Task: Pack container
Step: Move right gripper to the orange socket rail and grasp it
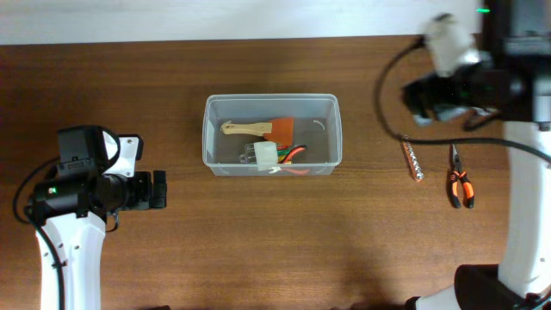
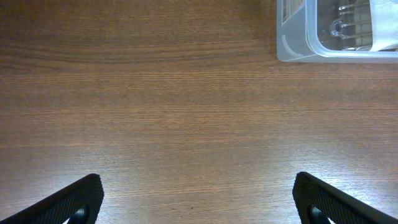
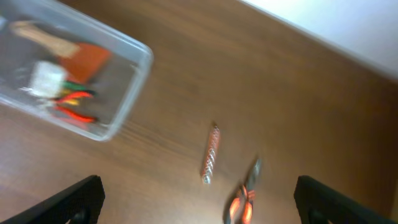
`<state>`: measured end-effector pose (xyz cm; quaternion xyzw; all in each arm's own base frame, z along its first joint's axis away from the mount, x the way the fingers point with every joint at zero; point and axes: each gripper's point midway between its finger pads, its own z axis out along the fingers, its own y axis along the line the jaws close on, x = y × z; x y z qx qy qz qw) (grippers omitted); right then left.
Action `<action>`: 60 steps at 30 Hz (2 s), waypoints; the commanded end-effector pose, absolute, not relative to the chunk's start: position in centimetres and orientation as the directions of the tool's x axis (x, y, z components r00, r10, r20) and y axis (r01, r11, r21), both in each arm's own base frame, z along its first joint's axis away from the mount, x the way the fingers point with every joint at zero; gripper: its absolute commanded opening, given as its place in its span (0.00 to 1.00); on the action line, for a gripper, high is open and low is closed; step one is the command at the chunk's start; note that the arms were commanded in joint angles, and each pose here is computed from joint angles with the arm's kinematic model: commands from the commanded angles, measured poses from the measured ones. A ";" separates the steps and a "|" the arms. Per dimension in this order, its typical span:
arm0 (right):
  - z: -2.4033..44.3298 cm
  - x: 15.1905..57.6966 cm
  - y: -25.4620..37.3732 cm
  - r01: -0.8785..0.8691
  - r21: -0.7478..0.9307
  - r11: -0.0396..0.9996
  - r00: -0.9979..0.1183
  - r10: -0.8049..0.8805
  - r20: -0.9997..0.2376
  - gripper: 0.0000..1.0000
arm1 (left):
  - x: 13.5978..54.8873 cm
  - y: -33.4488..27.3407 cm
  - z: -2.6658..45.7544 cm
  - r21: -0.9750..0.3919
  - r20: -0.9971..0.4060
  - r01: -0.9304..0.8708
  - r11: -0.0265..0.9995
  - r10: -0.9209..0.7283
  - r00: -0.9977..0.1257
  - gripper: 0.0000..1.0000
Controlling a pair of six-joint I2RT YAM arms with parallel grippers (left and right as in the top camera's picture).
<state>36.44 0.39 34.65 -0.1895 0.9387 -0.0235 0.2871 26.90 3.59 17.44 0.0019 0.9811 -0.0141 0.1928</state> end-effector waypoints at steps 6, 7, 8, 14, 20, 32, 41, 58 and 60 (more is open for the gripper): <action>25.0 37.3 -6.1 -0.271 -0.085 0.959 -0.899 -0.284 -0.333 0.99 | 26.8 3.3 17.6 -0.043 -0.387 0.004 0.999 -0.013 -0.922 0.99; 23.7 37.2 -6.3 -0.296 -0.081 0.952 -0.899 -0.306 -0.313 0.99 | 26.8 3.3 17.6 -0.043 -0.387 0.004 0.999 -0.013 -0.922 0.99; 22.4 37.2 -6.4 -0.321 -0.074 0.944 -0.898 -0.329 -0.293 0.99 | 26.8 3.3 17.6 -0.043 -0.387 0.004 0.999 -0.013 -0.922 0.99; 13.9 37.3 -6.6 -0.414 -0.047 0.909 -0.886 -0.414 -0.208 0.99 | 26.8 3.4 17.6 -0.043 -0.386 0.005 0.999 -0.012 -0.922 0.99; 7.8 37.0 -6.7 -0.415 -0.009 0.910 -0.900 -0.412 -0.141 0.99 | 26.8 3.4 17.6 -0.043 -0.386 0.005 0.999 -0.012 -0.922 0.99; 1.9 37.5 -6.6 -0.409 0.064 0.910 -0.912 -0.405 -0.071 0.99 | 26.8 3.4 17.6 -0.043 -0.386 0.005 0.999 -0.012 -0.922 0.99; -0.5 37.8 -6.5 -0.403 0.085 0.911 -0.915 -0.400 -0.056 1.00 | 26.8 3.4 17.6 -0.043 -0.386 0.005 0.999 -0.012 -0.922 0.99; -2.0 38.0 -7.6 -0.346 0.042 0.937 -0.938 -0.345 -0.015 0.89 | 26.8 3.4 17.6 -0.043 -0.386 0.005 0.999 -0.012 -0.922 0.99; -2.0 37.9 -7.6 -0.344 0.042 0.938 -0.939 -0.343 -0.013 0.89 | 26.8 3.4 17.6 -0.043 -0.386 0.005 0.999 -0.012 -0.922 0.99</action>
